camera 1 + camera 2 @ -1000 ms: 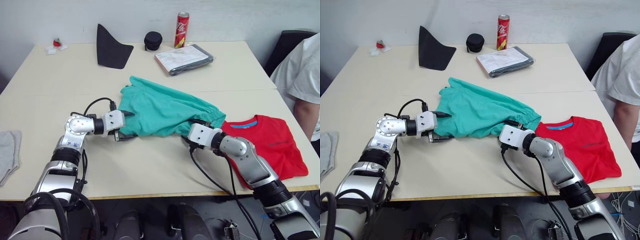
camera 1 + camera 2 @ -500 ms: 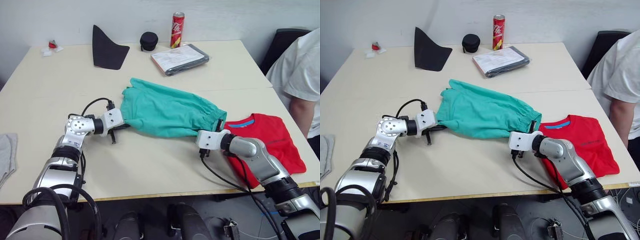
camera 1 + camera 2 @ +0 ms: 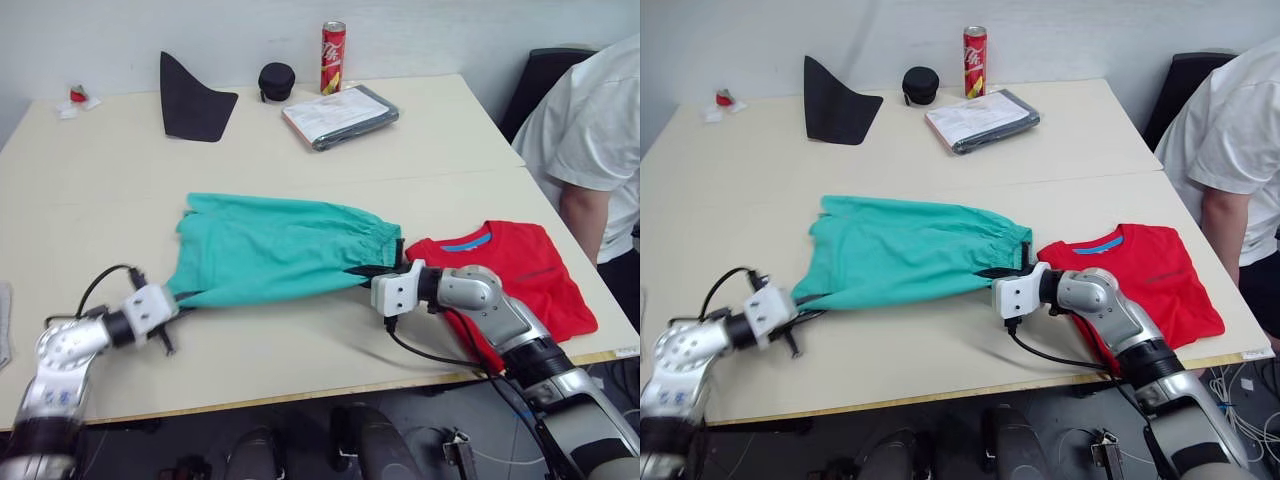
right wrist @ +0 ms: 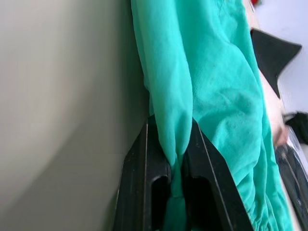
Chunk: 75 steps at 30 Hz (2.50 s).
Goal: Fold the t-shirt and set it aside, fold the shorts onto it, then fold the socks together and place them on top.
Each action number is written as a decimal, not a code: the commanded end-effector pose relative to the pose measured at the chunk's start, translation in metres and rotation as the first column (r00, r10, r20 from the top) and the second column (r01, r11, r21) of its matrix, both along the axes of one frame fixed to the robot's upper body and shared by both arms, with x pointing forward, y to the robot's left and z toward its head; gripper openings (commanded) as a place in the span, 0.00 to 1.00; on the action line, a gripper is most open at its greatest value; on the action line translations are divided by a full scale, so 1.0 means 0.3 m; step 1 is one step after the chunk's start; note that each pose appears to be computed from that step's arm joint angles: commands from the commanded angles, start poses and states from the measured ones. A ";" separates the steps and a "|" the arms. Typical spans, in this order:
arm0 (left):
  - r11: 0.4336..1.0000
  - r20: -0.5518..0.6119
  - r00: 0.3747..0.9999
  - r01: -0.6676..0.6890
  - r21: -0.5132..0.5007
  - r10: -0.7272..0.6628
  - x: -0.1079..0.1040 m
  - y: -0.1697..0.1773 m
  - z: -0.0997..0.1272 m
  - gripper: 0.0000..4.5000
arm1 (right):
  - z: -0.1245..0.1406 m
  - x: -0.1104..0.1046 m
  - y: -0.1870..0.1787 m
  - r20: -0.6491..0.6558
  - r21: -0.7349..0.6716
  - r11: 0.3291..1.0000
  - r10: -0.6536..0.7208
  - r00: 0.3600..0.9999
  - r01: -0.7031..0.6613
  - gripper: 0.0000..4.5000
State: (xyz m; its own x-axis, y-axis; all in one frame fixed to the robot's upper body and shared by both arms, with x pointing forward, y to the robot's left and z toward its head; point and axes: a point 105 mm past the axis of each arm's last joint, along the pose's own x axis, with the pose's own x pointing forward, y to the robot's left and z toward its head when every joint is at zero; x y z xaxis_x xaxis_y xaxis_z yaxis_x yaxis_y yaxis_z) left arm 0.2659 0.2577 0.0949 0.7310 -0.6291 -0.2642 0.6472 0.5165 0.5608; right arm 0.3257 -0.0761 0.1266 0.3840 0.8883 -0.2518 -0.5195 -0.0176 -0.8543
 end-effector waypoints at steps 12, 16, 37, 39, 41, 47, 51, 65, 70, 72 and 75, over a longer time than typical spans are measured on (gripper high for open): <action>0.989 -0.017 0.997 -0.082 -0.122 0.081 -0.243 -0.019 0.010 0.01 | -0.092 -0.132 -0.121 -0.218 0.057 0.998 0.007 0.976 0.006 0.00; 0.983 -0.105 0.993 -0.070 -0.167 0.053 -0.269 -0.028 -0.033 0.16 | -0.109 -0.137 -0.146 -0.249 0.075 0.997 -0.012 0.969 0.031 0.24; 0.840 -0.335 0.840 0.232 -0.490 -0.427 -0.207 -0.160 0.276 0.65 | 0.149 -0.283 -0.111 -0.646 0.433 0.859 0.083 0.759 0.274 0.46; 0.863 -0.334 0.844 0.257 -0.435 -0.420 -0.153 -0.201 0.232 0.50 | 0.123 -0.243 -0.056 -0.635 0.415 0.867 0.059 0.770 0.276 0.29; 0.858 -0.284 0.849 0.313 -0.407 -0.445 -0.098 -0.266 0.198 0.36 | 0.083 -0.198 0.021 -0.627 0.385 0.881 0.031 0.779 0.275 0.14; 0.877 -0.173 0.889 0.355 -0.323 -0.423 0.014 -0.383 0.081 0.00 | -0.051 -0.094 0.148 -0.609 0.289 0.910 -0.066 0.791 0.299 0.00; 0.938 -0.157 0.948 0.229 -0.262 -0.276 0.110 -0.378 -0.003 0.00 | -0.084 -0.073 0.161 -0.554 0.243 0.924 -0.119 0.824 0.297 0.00; 0.912 -0.204 0.977 -0.025 -0.409 -0.065 0.086 -0.213 -0.074 0.00 | -0.074 0.032 -0.182 -0.542 0.458 0.605 -0.390 0.744 0.651 0.00; 0.867 -0.126 0.977 0.088 -0.491 -0.171 0.073 -0.225 0.005 0.00 | 0.006 0.032 -0.224 -0.515 0.554 0.545 -0.369 0.774 0.629 0.00; 0.860 -0.104 0.971 0.137 -0.492 -0.215 0.076 -0.241 0.035 0.00 | 0.064 0.008 -0.172 -0.483 0.598 0.578 -0.294 0.825 0.555 0.00; 0.872 -0.072 0.969 0.180 -0.456 -0.237 0.115 -0.280 0.073 0.00 | 0.124 -0.014 -0.040 -0.467 0.626 0.629 -0.170 0.868 0.460 0.00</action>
